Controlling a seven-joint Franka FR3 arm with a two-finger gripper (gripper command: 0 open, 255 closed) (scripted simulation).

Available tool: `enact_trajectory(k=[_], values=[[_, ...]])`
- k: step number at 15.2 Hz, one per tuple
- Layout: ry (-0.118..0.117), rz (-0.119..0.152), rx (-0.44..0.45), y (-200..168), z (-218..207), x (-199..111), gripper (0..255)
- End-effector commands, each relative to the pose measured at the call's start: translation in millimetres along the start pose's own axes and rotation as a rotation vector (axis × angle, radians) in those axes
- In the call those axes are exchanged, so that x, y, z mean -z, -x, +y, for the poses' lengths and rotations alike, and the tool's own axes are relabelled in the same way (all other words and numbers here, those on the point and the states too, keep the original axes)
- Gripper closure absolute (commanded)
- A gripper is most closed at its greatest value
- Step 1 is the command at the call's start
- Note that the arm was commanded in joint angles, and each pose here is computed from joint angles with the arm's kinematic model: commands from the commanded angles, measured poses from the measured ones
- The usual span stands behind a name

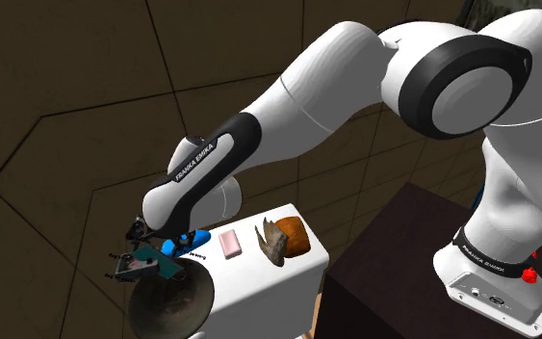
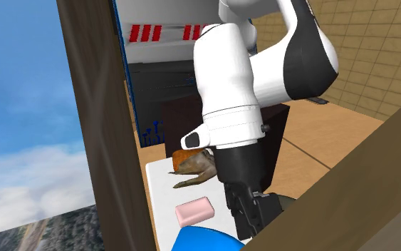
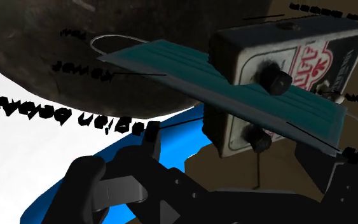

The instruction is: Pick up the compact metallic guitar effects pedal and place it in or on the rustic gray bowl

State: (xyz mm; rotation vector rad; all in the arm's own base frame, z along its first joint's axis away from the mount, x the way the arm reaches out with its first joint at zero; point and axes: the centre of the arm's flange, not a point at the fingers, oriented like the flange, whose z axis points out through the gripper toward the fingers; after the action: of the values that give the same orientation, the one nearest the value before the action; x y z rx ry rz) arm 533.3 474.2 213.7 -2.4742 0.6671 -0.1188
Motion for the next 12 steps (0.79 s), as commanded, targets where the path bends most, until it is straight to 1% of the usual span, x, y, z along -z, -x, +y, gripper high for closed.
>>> enact_trajectory(k=[1, 4, 12], values=[[0.001, -0.001, 0.0, 1, -1, 12, 0], [0.001, -0.001, 0.0, 1, -1, 49, 0], [0.001, -0.001, 0.0, 1, -1, 49, 0]])
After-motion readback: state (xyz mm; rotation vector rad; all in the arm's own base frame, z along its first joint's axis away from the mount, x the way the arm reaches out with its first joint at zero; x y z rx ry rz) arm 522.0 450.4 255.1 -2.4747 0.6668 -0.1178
